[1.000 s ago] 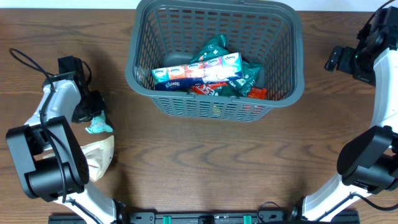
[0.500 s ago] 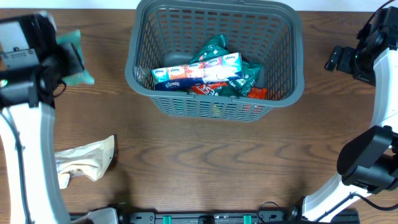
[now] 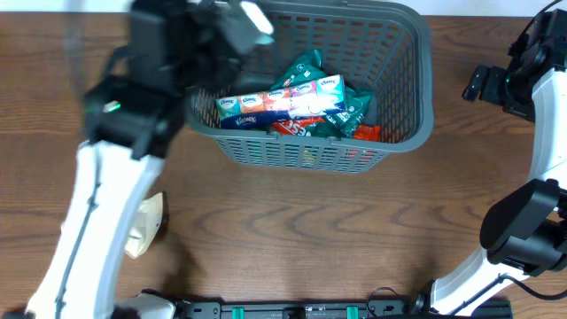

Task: Pack container
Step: 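Lift the wipes pack over the basket and release it inside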

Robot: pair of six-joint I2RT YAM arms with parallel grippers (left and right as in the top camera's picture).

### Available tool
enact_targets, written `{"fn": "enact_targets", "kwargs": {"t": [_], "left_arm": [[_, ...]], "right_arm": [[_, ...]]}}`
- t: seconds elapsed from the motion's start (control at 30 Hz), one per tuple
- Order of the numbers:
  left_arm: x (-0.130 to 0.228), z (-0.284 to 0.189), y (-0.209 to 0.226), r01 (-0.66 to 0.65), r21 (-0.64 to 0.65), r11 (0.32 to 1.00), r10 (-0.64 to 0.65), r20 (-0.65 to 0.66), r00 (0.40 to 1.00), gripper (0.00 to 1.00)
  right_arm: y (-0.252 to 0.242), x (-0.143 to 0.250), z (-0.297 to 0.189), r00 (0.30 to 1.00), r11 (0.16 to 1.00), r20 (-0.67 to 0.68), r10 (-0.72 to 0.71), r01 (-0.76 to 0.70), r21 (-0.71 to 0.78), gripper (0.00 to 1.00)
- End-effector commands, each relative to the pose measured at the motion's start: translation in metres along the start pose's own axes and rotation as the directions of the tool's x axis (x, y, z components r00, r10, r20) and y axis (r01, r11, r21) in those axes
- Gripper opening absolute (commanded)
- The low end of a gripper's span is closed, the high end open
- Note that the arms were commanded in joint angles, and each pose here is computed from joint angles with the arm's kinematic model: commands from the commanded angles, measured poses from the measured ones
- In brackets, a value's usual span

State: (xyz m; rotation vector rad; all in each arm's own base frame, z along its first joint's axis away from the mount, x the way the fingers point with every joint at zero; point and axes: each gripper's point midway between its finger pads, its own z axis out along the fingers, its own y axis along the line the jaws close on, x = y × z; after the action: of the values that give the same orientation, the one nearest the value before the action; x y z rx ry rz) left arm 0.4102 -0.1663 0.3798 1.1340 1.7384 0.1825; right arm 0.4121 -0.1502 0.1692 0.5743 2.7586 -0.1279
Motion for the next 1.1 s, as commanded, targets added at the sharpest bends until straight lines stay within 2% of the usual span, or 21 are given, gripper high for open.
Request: {"fn": "enact_targets", "kwargs": {"t": [0.0,0.13,0.23,0.47,0.77,0.83,0.93,1.03,1.07], "left_arm": [[-0.018,0.033,-0.026,-0.224,0.051,0.973,0.221,0.046,0.974,0.06],[-0.023,0.076,-0.062,-0.33,0.124,0.936,0.324,0.065,0.944,0.06],[-0.009,0.107,-0.087,-0.341,0.197,0.919,0.34,0.038,0.94,0.06],[0.044,0.166,-0.13,-0.307,0.346,0.887,0.348,-0.062,0.935,0.06],[0.098,0.202,-0.151,-0.153,0.414,0.897,0.252,-0.198,0.947,0.08],[0.105,0.205,-0.151,-0.109,0.411,0.905,0.218,-0.227,0.949,0.27],[0.11,0.205,-0.145,-0.049,0.392,0.919,0.16,-0.258,0.953,0.5],[0.105,0.198,-0.14,0.001,0.37,0.929,0.107,-0.273,0.956,0.94],[0.101,0.193,-0.137,0.013,0.362,0.932,0.093,-0.272,0.958,0.95]], "right_arm": [[0.001,0.0,-0.001,1.0,1.0,0.002,-0.012,0.012,-0.002,0.99],[0.001,0.001,-0.001,1.0,1.0,-0.001,-0.013,0.013,-0.001,0.99],[0.001,0.001,-0.001,1.0,1.0,-0.002,-0.013,0.013,-0.001,0.99],[0.001,0.003,-0.001,1.0,1.0,-0.008,-0.013,0.013,0.0,0.99],[0.001,0.003,-0.001,1.0,1.0,-0.008,-0.013,0.013,0.0,0.99],[0.001,0.003,-0.001,1.0,1.0,-0.008,-0.013,0.013,0.0,0.99],[0.001,0.003,-0.001,1.0,1.0,-0.008,-0.013,0.013,0.0,0.99],[0.001,0.003,-0.001,1.0,1.0,-0.008,-0.014,0.014,0.0,0.99],[0.001,0.003,-0.001,1.0,1.0,-0.008,-0.018,0.018,0.0,0.99]]}}
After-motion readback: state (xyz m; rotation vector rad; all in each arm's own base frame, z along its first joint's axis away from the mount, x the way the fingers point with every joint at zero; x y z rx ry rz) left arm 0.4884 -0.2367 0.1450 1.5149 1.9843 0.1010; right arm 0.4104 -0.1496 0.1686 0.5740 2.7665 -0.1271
